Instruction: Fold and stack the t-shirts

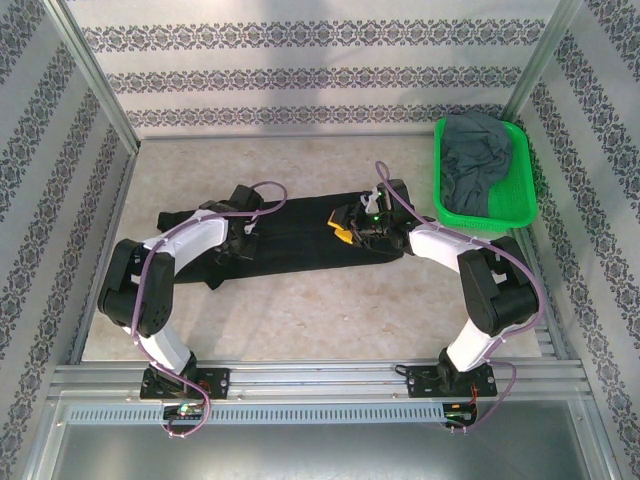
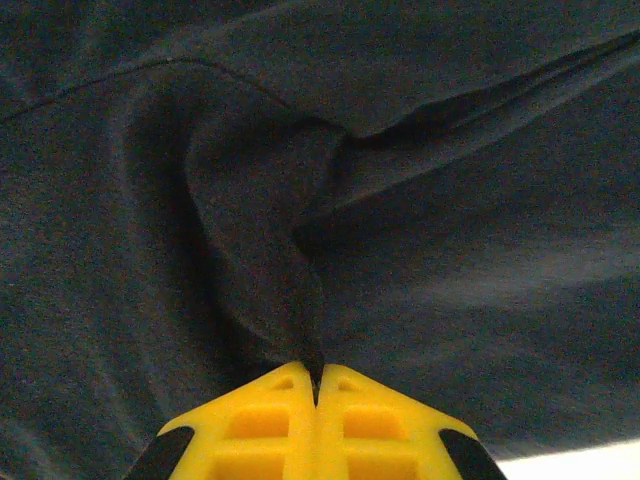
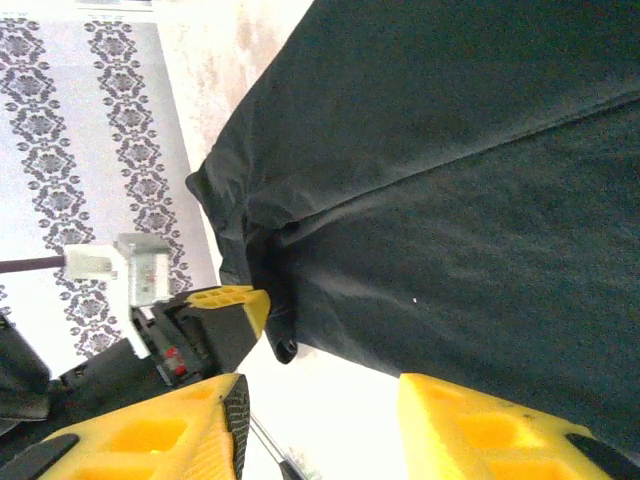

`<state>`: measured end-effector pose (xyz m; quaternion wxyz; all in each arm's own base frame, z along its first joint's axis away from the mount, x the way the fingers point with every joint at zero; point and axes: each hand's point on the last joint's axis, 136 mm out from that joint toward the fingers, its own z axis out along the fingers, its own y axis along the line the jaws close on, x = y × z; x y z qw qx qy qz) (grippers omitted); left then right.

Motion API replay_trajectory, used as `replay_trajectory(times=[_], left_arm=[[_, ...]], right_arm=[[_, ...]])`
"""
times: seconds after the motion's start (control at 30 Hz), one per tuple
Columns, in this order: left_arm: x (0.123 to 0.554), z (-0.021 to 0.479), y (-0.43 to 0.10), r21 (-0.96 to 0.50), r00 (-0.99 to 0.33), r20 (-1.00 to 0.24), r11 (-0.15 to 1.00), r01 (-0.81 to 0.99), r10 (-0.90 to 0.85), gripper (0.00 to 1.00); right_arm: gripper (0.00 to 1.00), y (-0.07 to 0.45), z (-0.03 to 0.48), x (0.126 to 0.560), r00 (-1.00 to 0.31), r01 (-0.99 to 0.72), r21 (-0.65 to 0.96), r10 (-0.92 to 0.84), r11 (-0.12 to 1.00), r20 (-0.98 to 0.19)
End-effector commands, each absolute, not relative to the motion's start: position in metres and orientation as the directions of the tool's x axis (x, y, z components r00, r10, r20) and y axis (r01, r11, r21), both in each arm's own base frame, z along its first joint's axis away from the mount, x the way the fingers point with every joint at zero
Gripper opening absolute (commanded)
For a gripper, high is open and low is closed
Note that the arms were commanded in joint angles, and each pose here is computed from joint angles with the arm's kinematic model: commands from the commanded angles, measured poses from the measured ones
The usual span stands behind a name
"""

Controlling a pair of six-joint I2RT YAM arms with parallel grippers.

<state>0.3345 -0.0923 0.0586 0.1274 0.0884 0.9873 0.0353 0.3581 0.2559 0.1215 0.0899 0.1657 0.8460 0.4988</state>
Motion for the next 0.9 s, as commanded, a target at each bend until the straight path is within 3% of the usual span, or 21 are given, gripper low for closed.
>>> replay_trajectory(times=[0.0,0.47,0.87], left_arm=[[0.314,0.067,-0.108,-0.015,-0.975,-0.181,0.991,0.136,0.131,0.00],[0.327,0.075,-0.142,-0.241,-0.975,-0.183,0.967,-0.079,-0.125,0.00],[0.341,0.058,-0.149,-0.299,-0.956,-0.170,0.937,-0.180,-0.238,0.00]], right_arm=[[0.44,0.257,0.127,0.356,-0.934,0.168,0.871,0.358,0.461,-0.009],[0.44,0.256,0.124,0.354,-0.936,0.173,0.870,0.351,0.462,0.000],[0.44,0.253,0.116,0.345,-0.937,0.191,0.864,0.350,0.467,0.017]])
